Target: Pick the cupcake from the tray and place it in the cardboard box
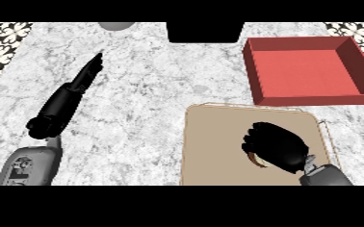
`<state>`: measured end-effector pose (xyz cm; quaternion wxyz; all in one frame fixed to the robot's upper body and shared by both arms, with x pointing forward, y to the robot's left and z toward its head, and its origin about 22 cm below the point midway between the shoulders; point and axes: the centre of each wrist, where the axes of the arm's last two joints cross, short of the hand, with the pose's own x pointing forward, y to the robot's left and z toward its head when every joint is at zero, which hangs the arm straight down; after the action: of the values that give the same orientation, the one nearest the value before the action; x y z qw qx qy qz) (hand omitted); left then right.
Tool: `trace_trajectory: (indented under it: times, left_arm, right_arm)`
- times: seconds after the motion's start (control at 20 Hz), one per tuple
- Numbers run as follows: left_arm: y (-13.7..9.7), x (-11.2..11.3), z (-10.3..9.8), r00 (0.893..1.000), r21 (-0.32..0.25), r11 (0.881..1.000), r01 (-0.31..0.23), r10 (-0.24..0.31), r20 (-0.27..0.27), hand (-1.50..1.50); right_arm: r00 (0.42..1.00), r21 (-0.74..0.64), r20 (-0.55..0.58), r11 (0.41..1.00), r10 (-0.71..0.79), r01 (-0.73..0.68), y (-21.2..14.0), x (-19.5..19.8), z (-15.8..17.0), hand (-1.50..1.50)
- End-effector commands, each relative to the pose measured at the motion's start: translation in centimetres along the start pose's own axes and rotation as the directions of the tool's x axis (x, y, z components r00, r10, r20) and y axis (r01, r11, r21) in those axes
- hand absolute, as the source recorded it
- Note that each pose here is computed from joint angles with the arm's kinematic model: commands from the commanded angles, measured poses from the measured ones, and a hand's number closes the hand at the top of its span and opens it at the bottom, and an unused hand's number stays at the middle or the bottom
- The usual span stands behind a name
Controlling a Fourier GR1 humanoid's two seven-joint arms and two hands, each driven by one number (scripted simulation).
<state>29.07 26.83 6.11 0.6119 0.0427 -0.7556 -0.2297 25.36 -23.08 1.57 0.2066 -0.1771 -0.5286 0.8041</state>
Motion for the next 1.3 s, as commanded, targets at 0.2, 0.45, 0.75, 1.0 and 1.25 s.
trace_trajectory:
  times: [0.2,0.45,0.75,1.0,1.25]
  left_arm:
    - [0.4,0.2,0.1,1.0,-0.002,1.0,0.0,0.0,0.002,0.0]
    - [0.3,1.7,-1.7,1.0,0.004,1.0,0.008,-0.008,0.013,0.0]
    - [0.1,-0.4,-0.1,1.0,0.013,1.0,0.004,-0.003,-0.011,0.0]
    - [0.7,0.3,0.7,1.0,0.007,1.0,0.002,-0.002,-0.002,0.0]
    - [0.5,-0.2,1.8,1.0,0.008,1.0,0.012,-0.012,-0.006,0.0]
  right_arm:
    - [0.977,-0.085,0.2,0.992,-0.079,0.097,1.5,1.5,-0.3,1.5]
    - [0.911,-0.069,0.38,0.977,-0.163,0.203,2.5,3.1,4.0,1.5]
    - [0.895,-0.303,0.436,0.922,-0.089,0.239,-1.6,2.7,6.4,1.5]
    - [0.912,-0.435,0.409,0.881,0.011,0.185,-4.9,0.7,10.4,1.5]
    - [0.939,-0.561,0.299,0.766,-0.168,0.315,-7.3,0.5,13.6,1.5]
